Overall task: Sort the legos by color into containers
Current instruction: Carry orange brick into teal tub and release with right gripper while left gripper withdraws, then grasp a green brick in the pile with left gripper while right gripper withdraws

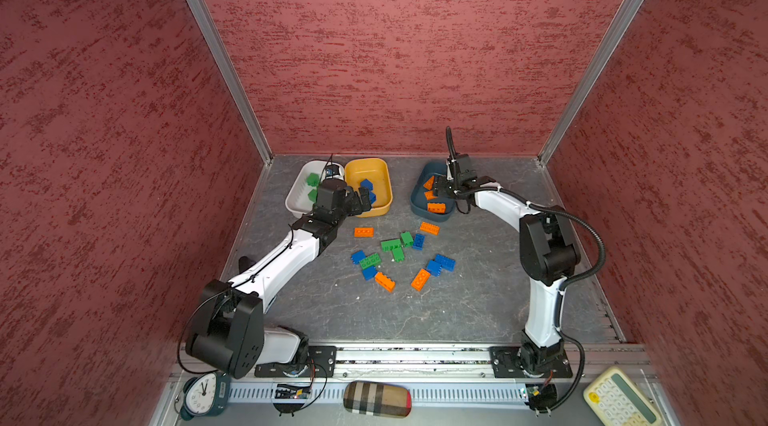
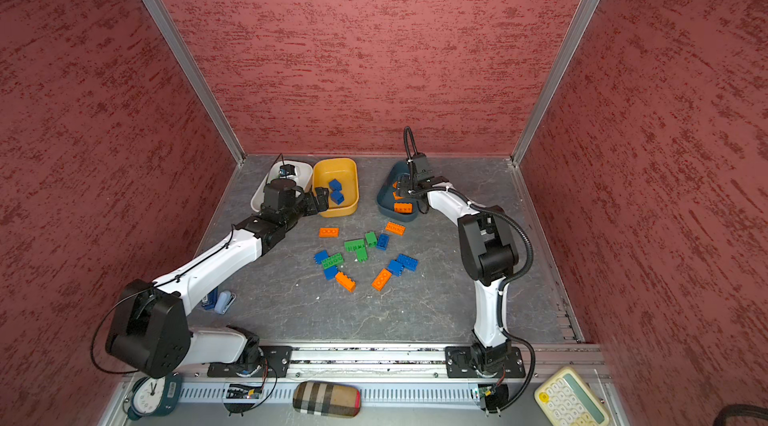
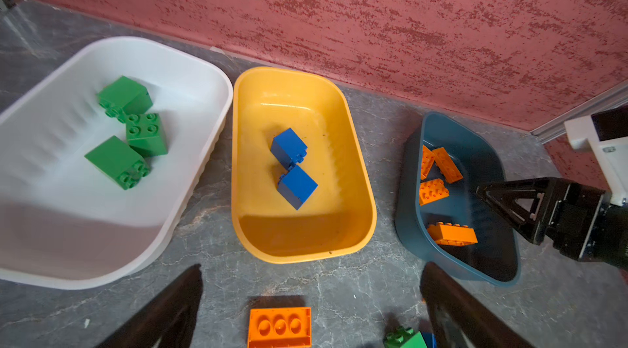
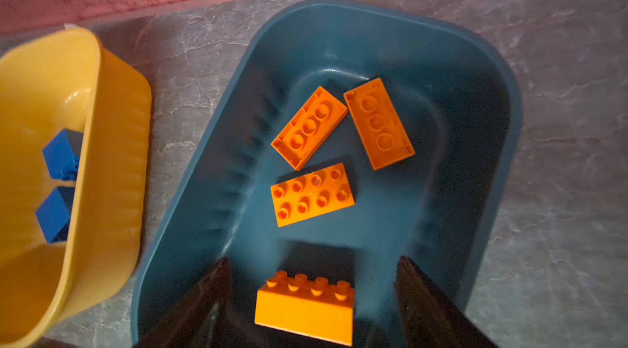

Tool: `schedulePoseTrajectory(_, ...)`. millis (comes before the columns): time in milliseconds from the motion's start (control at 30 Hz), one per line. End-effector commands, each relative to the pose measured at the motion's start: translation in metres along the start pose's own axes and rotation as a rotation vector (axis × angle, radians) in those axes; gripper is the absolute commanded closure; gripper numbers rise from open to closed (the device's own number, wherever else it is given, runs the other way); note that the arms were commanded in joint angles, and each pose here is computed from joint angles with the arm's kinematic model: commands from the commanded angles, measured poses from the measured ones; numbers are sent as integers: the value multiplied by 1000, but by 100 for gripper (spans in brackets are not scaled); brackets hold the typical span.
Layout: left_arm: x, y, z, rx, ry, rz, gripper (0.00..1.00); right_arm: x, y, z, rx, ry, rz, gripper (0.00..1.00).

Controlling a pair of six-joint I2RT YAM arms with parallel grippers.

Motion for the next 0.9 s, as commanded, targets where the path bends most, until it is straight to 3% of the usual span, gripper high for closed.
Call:
schedulePoseTrajectory(0,-4,-3,-18,123,40,-100,0,11,38,19,-93,29,-3,1)
schedulePoseTrajectory(433,-27,-16,-60,353,-130,-182,3,1,117,2,-337,-21,103,1)
schedulePoseTrajectory(667,-36,-30,-92,536,-360,-159,10,-18,135,-15,-400,-47,55,1)
schedulePoseTrajectory(867,-54,-34,-110,689,-525,-261,14,-16,140,-16,-395,-27,80,1)
Point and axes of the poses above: each gripper's point midway between its finger pads, its own y axis back along the fingers, its own x axis along the line the jaws close on, z = x × y, the point moved 5 cm from there along y, back along the fingers, and after that the axes turned 3 degrees about -y, right-handed, at the moved point
